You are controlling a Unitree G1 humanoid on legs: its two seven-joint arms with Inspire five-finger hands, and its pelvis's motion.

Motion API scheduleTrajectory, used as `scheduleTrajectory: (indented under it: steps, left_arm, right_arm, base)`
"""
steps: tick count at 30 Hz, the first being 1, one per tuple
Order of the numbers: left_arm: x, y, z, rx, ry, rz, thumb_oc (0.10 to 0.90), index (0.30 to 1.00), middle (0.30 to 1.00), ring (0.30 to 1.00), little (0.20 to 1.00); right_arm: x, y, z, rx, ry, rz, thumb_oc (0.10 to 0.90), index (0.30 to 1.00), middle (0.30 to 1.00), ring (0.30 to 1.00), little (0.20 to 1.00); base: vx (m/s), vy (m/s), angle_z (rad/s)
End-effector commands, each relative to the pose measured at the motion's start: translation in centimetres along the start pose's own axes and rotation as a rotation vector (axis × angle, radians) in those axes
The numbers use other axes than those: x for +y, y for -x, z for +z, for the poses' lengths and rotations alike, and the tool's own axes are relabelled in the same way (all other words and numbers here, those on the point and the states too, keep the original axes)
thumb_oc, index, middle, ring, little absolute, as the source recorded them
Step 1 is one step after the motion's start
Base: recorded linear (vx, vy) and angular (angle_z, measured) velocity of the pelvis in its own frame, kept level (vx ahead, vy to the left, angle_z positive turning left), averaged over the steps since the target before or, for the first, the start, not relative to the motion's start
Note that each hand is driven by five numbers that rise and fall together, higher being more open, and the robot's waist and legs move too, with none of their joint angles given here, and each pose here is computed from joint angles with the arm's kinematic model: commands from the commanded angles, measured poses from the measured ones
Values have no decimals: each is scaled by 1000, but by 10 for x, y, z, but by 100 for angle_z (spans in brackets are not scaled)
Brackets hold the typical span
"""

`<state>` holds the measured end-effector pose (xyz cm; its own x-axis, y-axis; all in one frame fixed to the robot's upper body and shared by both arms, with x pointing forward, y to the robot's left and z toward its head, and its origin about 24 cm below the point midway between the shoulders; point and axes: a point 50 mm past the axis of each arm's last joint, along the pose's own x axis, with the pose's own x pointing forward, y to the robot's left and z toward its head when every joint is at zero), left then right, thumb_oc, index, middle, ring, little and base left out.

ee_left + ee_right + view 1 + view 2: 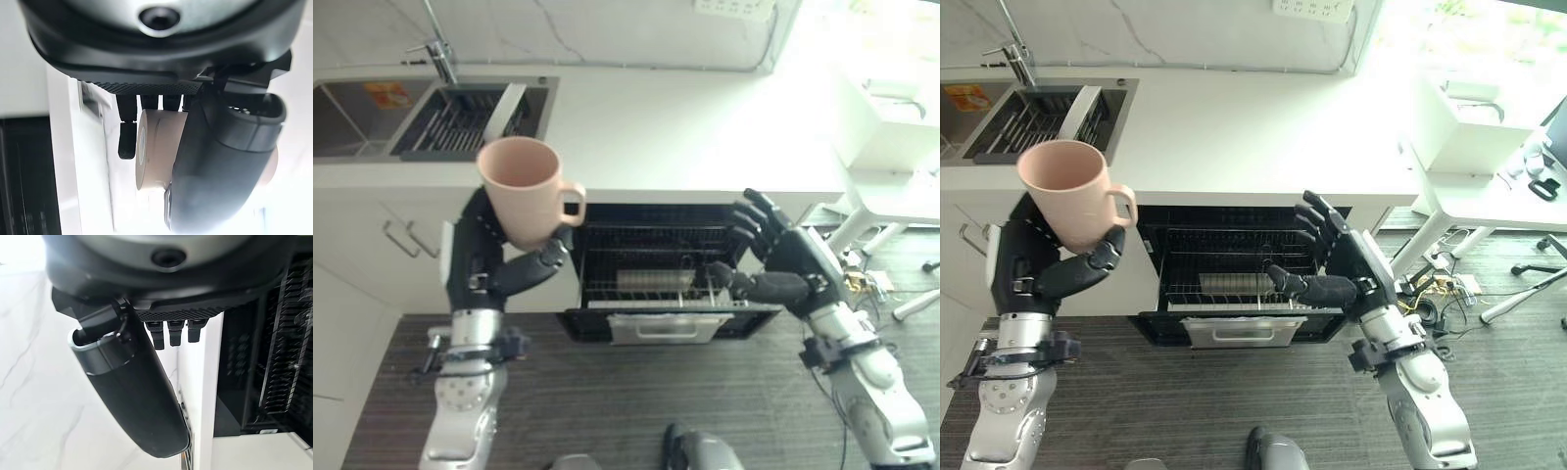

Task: Place the dishes in the dishwasher.

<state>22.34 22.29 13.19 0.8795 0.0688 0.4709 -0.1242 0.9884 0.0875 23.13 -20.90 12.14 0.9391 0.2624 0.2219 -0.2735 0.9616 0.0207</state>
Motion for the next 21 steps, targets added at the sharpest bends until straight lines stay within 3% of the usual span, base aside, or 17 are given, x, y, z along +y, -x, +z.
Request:
scheduleTrajectory:
  steps: [1, 11, 21]
  left_arm:
    - [0, -15, 44, -296, 11, -22, 400, 300, 300, 300, 300]
    - [-1, -10, 43, -296, 26, -20, 400, 300, 300, 300, 300]
    - [-7, -25, 48, -344, 1, -95, 400, 300, 300, 300, 300]
  right_arm:
    - [0, -5, 41, -244, 30, 17, 800, 900, 900, 900, 900]
    - [9, -2, 35, -242, 15, 14, 800, 900, 900, 900, 900]
    - [21, -10, 32, -284, -62, 10, 800, 900, 900, 900, 900]
  base:
    - [150, -144, 18]
    - [141, 67, -11]
    - [129, 129, 7]
